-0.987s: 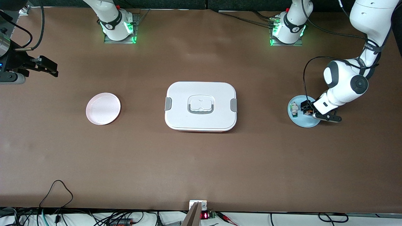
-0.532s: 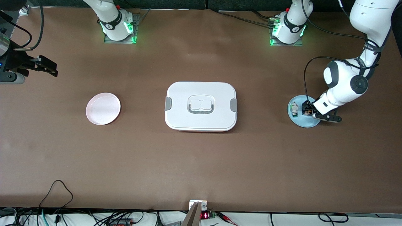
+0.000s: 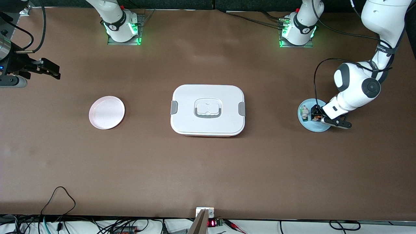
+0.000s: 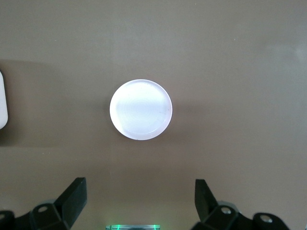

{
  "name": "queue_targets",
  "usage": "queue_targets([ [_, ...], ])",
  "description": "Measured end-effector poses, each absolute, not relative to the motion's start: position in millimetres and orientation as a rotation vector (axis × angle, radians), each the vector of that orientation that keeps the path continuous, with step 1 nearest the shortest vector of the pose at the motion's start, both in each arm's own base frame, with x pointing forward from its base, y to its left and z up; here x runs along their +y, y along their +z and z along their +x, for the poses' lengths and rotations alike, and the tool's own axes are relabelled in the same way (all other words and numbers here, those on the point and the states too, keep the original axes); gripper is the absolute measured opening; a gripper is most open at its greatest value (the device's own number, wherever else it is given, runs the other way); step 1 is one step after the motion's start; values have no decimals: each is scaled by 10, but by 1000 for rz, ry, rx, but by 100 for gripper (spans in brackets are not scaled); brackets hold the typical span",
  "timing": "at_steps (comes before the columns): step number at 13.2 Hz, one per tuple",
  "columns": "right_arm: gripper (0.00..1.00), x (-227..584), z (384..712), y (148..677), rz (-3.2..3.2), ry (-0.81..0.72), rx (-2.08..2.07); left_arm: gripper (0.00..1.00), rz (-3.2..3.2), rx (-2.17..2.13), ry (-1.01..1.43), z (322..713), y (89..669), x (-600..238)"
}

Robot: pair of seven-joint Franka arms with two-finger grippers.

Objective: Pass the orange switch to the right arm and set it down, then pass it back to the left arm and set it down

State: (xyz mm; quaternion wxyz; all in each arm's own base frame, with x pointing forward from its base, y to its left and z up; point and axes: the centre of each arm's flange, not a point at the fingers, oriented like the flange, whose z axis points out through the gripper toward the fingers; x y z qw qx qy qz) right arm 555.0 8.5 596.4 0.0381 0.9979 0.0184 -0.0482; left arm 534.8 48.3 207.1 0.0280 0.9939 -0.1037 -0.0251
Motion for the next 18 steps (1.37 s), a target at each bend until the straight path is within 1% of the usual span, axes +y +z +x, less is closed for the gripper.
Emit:
queue_targets([
  [5, 100, 27, 5552, 5961, 3062, -149, 41, 72, 2947, -210, -324, 5607, 2738, 307],
  [10, 100, 21, 5506, 6019, 3065, -156, 37, 72, 2796, 20, -648, 5701, 3659, -589],
  [13, 100, 84, 5506, 6020, 3118, -157, 40, 72, 2719, 114, -795, 5643, 4265, -1194],
  [16, 100, 202, 5504, 6029, 3241, -163, 38, 72, 2626, 228, -932, 5469, 4886, -1742],
  [18, 100, 290, 5506, 6050, 3356, -169, 31, 72, 2543, 284, -983, 5341, 5224, -1976],
])
